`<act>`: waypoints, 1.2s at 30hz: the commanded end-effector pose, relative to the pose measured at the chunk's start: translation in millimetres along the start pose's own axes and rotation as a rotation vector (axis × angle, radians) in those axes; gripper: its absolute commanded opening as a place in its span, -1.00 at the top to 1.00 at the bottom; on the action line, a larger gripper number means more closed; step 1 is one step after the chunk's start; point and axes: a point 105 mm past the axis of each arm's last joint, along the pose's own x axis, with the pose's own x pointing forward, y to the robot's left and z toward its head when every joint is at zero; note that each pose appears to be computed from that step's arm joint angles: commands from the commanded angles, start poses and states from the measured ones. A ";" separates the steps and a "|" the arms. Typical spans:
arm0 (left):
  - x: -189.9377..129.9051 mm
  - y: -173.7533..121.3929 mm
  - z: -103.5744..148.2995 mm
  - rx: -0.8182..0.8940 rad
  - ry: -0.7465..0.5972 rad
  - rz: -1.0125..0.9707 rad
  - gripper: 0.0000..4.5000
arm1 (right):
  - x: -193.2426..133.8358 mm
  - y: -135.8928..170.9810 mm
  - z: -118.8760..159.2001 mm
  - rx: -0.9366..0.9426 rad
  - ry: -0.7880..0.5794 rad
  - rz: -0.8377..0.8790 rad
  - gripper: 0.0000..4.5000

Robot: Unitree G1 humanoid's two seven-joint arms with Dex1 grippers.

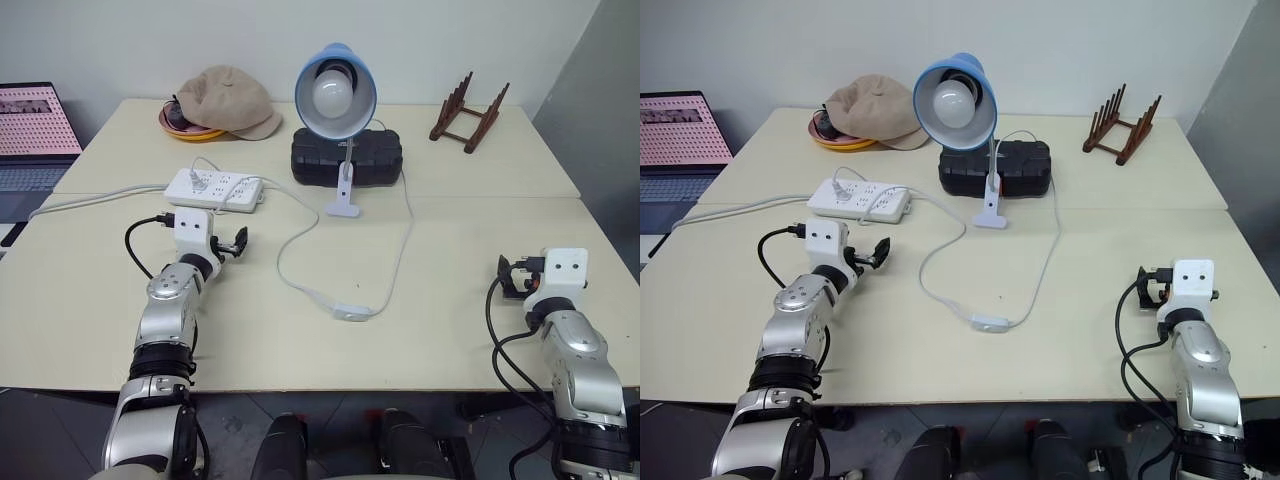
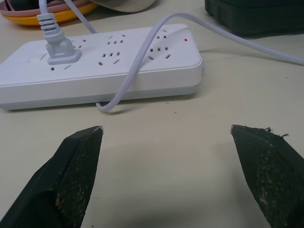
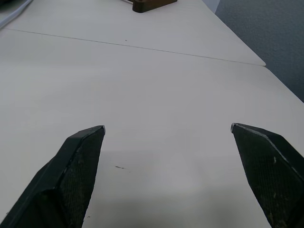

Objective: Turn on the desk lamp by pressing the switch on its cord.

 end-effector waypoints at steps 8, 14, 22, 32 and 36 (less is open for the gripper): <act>-0.1 5.0 15.2 0.041 -0.044 -0.025 -1.00 | -1.6 -4.6 17.0 -0.013 -0.056 0.006 -0.98; -19.8 -30.4 33.1 0.129 -0.034 -0.459 -1.00 | -30.5 72.5 29.1 -0.012 0.006 0.660 -0.98; -103.8 -71.9 61.8 0.217 0.180 -1.175 -1.00 | -121.9 108.9 35.2 -0.184 0.235 1.383 -0.98; -114.1 -85.6 58.2 0.358 0.216 -1.306 -1.00 | -99.3 169.5 50.3 -0.188 0.093 1.401 -0.98; -116.4 -91.5 61.6 0.350 0.198 -1.327 -1.00 | -82.5 185.4 41.5 -0.233 0.074 1.370 -0.98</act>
